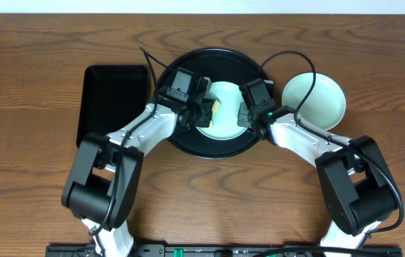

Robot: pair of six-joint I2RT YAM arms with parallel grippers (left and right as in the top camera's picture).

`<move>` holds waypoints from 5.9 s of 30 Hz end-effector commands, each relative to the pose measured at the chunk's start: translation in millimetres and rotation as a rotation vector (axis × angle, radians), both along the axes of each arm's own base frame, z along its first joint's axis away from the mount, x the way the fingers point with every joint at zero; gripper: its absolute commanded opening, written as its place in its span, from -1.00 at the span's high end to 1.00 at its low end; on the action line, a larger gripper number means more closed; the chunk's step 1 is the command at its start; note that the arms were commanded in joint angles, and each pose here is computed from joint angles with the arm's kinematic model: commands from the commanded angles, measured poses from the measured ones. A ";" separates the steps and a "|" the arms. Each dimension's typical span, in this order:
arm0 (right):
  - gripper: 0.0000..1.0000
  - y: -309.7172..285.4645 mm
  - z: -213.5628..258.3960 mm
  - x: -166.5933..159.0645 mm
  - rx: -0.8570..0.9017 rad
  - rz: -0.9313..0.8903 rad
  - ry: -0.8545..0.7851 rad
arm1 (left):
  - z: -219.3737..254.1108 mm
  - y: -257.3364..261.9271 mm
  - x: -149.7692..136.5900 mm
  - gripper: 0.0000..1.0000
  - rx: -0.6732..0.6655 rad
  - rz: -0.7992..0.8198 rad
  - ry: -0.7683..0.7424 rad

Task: Clean dirty plates on tray and stack at the side
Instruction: 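Bring the sponge in the left gripper over and scrub the plate, then scrub the tilted plate again with the sponge in the left gripper, then withdraw the left gripper with the sponge to the black rectangular tray, then lift the plate with the right gripper and carry it right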

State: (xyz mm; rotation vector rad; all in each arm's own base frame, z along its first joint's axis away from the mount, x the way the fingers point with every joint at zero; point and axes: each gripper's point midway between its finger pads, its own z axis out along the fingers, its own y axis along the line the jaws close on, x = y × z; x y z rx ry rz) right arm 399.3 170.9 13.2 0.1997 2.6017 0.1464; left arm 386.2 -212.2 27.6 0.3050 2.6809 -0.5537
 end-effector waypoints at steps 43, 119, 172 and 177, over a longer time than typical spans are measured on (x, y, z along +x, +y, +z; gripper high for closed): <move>0.98 0.0 -7.3 -2.7 -0.026 0.054 0.011 | -44.8 4.4 25.4 0.85 0.072 0.016 -0.085; 0.98 28.7 167.9 76.6 -0.478 0.378 -0.290 | 187.9 245.2 -87.1 0.84 0.162 0.725 -0.175; 0.98 115.5 196.1 12.9 -0.616 0.337 -0.459 | 185.5 245.0 -89.5 0.84 0.166 0.724 -0.161; 0.98 104.3 149.7 19.2 -0.251 0.358 -0.218 | 185.4 245.0 -89.5 0.83 0.166 0.724 -0.161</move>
